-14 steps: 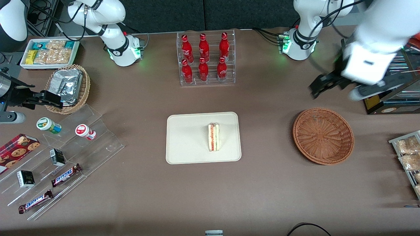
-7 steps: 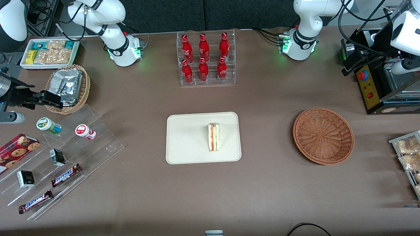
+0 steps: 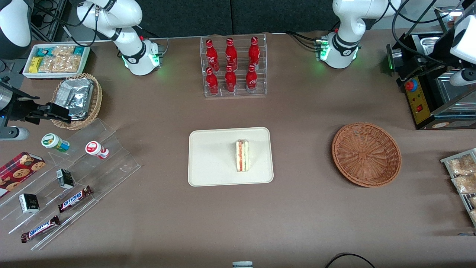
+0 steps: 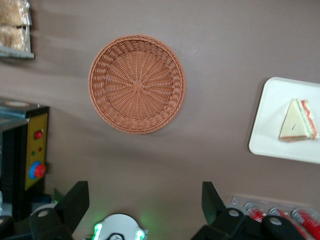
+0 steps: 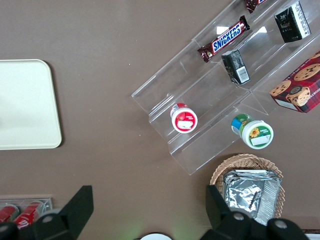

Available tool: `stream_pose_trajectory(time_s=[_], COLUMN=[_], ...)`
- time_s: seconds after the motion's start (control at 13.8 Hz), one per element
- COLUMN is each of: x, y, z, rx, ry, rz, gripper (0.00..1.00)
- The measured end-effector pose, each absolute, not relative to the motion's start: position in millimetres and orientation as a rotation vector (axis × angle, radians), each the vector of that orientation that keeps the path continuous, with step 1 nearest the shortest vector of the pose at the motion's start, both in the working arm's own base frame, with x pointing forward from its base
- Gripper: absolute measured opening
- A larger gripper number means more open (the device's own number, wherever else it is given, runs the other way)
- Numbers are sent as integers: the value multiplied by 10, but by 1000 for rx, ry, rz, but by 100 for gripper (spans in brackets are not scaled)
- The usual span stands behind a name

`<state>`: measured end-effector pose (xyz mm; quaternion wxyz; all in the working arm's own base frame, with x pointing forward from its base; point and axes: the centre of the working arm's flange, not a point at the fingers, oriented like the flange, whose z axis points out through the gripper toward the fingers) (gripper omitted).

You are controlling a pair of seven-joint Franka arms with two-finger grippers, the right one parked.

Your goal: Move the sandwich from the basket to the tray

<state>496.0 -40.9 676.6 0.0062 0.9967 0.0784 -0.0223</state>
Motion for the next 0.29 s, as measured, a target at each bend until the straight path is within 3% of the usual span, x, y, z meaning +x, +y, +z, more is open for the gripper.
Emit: stream_pose_trajectory(time_s=[0.29], x=[4968], y=[-287], z=[6760], rx=[3123], ry=[55], rz=[-71], gripper=[100])
